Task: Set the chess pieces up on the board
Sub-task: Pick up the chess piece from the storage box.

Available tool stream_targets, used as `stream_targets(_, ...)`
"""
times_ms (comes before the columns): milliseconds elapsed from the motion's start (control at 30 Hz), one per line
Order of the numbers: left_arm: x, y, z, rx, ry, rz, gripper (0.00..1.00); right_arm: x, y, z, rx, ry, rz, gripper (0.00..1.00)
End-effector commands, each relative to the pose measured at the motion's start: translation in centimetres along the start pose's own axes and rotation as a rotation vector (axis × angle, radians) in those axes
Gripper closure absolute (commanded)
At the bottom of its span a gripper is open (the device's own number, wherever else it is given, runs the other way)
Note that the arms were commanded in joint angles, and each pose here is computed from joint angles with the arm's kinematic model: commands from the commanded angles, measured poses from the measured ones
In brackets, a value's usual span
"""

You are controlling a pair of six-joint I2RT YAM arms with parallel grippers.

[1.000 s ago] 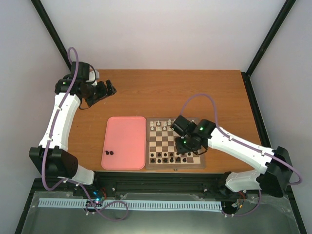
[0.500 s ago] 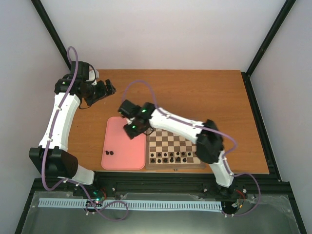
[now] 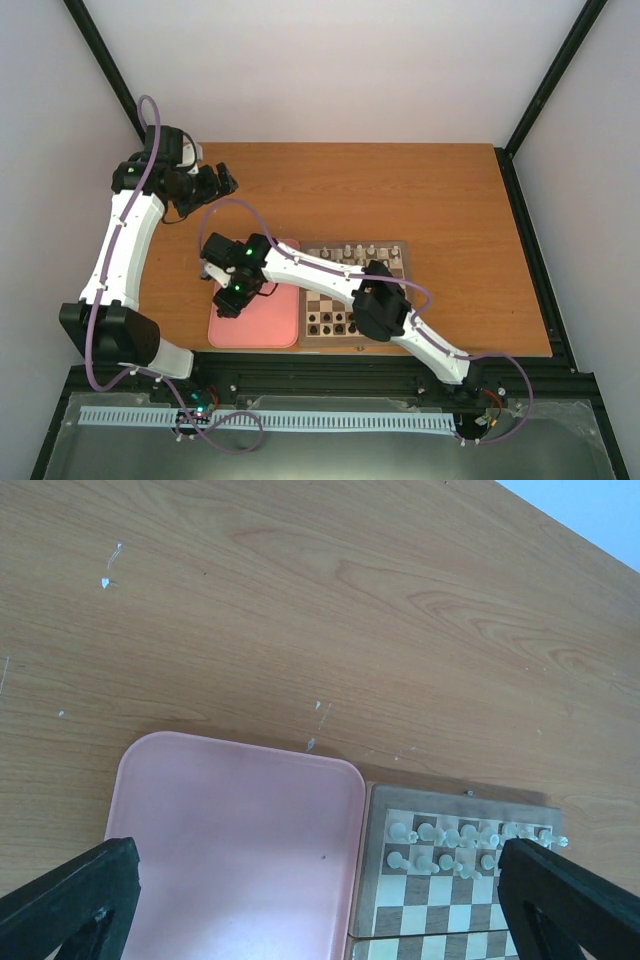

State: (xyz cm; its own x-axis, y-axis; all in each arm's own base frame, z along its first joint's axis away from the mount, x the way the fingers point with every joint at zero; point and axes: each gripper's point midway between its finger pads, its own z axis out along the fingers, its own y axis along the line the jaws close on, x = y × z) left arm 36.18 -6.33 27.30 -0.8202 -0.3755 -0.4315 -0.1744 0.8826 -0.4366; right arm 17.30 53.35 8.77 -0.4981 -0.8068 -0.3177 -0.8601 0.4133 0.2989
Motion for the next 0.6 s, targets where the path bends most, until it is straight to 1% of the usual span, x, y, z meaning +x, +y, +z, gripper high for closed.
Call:
stream_targets(0, -0.7, -1.1, -1.4, 0.033, -0.044, 0.026, 0.0, 0.6, 0.7, 1.1, -0.051, 0.039, -0.027, 0.44)
stream_targets(233, -0.7, -1.3, -1.5, 0.039, -0.047, 0.025, 0.0, 0.6, 1.1, 2.7, -0.075, 0.053, -0.035, 0.46)
stream_targets(433, -0.6, -1.2, -1.5, 0.038, -0.044, 0.026, 0.0, -0.1, 0.6, 3.3, -0.051, 0.026, -0.027, 0.46)
stream_targets(567, -0.4, -1.1, -1.5, 0.039, -0.044, 0.025, 0.0, -0.1, 0.5, 3.9, -0.052, 0.028, -0.021, 0.48)
